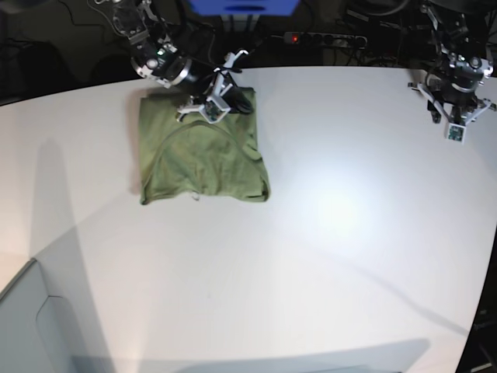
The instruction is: Fold the T-shirt properly
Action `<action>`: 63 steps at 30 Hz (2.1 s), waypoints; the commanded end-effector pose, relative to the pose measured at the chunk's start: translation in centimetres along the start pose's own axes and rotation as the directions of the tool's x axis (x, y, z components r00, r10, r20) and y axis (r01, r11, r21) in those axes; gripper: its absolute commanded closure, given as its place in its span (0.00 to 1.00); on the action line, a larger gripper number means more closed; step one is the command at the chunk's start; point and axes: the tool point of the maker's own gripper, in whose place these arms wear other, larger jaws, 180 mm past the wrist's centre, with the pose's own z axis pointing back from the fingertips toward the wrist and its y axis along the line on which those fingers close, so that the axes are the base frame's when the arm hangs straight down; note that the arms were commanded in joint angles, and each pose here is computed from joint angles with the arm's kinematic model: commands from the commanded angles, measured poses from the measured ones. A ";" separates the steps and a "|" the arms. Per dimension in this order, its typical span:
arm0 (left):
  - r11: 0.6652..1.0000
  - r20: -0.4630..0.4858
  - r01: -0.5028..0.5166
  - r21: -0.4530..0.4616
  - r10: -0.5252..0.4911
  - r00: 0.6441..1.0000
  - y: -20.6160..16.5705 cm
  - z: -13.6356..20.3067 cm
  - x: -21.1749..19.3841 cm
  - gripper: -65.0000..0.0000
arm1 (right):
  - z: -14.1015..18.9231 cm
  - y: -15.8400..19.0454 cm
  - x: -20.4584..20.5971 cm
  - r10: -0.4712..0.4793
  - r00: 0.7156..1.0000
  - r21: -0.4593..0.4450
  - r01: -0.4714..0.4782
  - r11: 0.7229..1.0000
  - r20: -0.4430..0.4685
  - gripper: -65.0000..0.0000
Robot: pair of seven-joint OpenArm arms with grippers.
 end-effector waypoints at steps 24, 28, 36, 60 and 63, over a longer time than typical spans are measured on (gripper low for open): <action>0.996 -0.069 -0.067 -0.061 0.063 0.996 -2.2 5.4 -5.6 1.00 | 12.6 -2.0 1.9 -0.019 0.996 -0.281 0.042 0.959 0.084 1.00; 0.990 -0.159 -0.083 -0.115 0.064 0.985 -3.6 7.0 -9.2 1.00 | 15.2 -1.3 -1.7 -0.113 0.994 -0.339 0.109 0.934 0.007 1.00; 0.900 -0.311 -0.349 -0.261 0.264 0.913 -11.6 5.6 -18.4 1.00 | 16.5 1.8 -11.2 -0.328 0.930 -0.357 0.253 0.899 -0.167 1.00; 0.716 -0.555 -0.532 -0.452 0.242 0.796 -32.1 -2.4 -27.5 1.00 | 14.1 -5.0 -32.8 -0.605 0.653 -0.820 -0.044 0.571 -0.456 1.00; 0.785 -0.550 -0.484 -0.387 0.225 0.804 -30.9 -3.2 -28.5 1.00 | 13.0 -4.3 -32.4 -0.540 0.681 -0.802 -0.118 0.586 -0.495 1.00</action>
